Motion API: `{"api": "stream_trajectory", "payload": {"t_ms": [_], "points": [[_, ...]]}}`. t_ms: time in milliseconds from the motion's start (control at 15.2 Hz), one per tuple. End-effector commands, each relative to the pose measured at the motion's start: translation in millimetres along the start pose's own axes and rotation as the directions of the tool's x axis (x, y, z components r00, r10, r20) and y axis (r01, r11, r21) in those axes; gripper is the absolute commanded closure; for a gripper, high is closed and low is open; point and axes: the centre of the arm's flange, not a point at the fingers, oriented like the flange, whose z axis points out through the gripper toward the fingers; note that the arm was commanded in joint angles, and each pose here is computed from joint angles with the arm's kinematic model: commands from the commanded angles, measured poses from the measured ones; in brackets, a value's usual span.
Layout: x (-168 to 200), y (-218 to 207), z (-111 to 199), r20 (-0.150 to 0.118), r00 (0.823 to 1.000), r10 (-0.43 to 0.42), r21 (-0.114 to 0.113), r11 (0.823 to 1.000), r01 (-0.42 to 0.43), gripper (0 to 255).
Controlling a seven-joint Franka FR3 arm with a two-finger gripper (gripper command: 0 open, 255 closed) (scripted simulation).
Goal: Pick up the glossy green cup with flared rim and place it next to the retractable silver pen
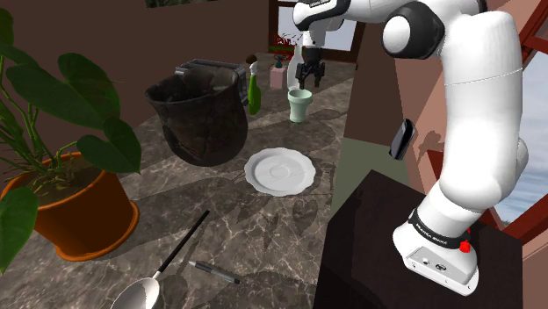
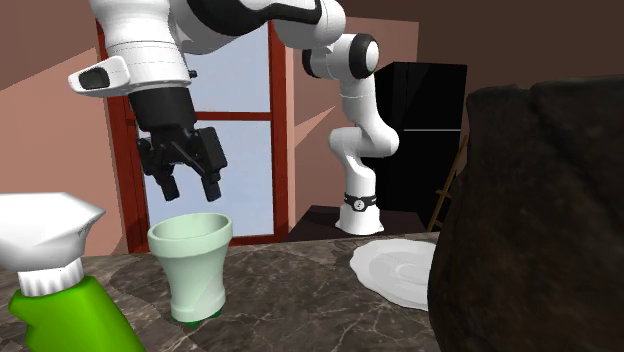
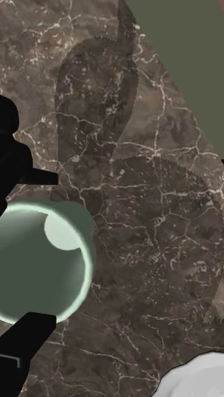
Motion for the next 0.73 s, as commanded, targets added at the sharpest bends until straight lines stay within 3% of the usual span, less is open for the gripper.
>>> {"api": "stream_trajectory", "payload": {"t_ms": [0,132,660], "points": [[22,12,3,0.003,1.0,-0.002,-0.002,1.0,0.002,0],[46,24,6,0.006,1.0,-0.004,-0.004,1.0,0.004,0],[46,24,46,0.006,1.0,-0.004,-0.004,1.0,0.004,0]]}}
